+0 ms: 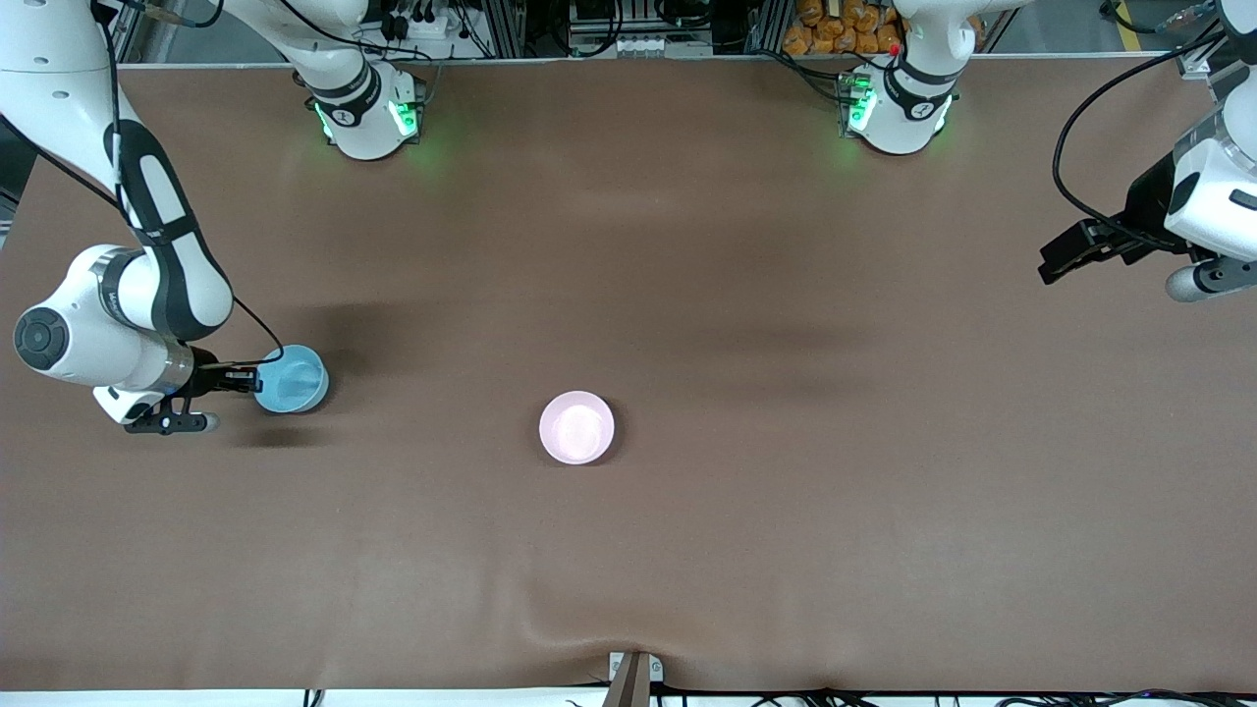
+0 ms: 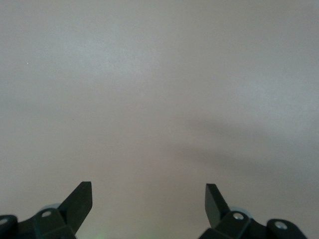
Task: Stack pink and blue bowls on white bowl
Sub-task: 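Close the right gripper on the light blue bowl's rim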
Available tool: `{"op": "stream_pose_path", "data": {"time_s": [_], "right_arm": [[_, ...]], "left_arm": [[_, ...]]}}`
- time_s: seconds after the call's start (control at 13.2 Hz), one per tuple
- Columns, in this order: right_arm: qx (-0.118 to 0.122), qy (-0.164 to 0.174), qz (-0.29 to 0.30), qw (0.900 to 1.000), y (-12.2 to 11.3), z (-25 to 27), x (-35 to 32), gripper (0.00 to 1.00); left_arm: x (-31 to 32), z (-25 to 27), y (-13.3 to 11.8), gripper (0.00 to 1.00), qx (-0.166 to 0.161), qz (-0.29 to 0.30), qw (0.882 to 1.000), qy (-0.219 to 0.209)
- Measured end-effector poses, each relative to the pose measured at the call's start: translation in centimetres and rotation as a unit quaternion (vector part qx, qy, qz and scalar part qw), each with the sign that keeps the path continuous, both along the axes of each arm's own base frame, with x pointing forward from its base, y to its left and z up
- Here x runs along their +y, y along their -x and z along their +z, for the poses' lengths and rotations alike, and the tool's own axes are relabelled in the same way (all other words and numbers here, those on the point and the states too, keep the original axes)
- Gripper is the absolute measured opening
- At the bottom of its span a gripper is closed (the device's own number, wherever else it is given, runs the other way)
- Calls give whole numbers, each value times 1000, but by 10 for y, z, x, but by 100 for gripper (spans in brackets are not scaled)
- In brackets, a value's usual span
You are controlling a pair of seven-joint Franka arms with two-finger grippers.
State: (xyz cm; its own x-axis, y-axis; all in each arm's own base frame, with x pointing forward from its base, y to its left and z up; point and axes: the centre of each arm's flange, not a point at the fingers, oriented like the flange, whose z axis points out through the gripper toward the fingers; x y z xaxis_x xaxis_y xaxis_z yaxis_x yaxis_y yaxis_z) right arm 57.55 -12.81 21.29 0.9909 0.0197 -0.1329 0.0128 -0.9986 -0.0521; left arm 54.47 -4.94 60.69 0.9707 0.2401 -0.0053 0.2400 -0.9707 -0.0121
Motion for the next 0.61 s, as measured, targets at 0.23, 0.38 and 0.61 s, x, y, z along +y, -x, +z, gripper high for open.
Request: {"op": "stream_pose_path", "data": {"time_s": [0.23, 0.38, 0.61], "right_arm": [[0, 0, 0, 1000, 0, 0, 0, 8], [0, -1, 0, 1000, 0, 0, 0, 6], [6, -9, -5, 1000, -2, 5, 4, 2]], "left_arm": [[-1, 4, 4, 100, 1, 0, 1000, 3], [-2, 7, 7, 100, 2, 0, 1000, 3], [-2, 7, 7, 100, 3, 0, 1000, 3]]}}
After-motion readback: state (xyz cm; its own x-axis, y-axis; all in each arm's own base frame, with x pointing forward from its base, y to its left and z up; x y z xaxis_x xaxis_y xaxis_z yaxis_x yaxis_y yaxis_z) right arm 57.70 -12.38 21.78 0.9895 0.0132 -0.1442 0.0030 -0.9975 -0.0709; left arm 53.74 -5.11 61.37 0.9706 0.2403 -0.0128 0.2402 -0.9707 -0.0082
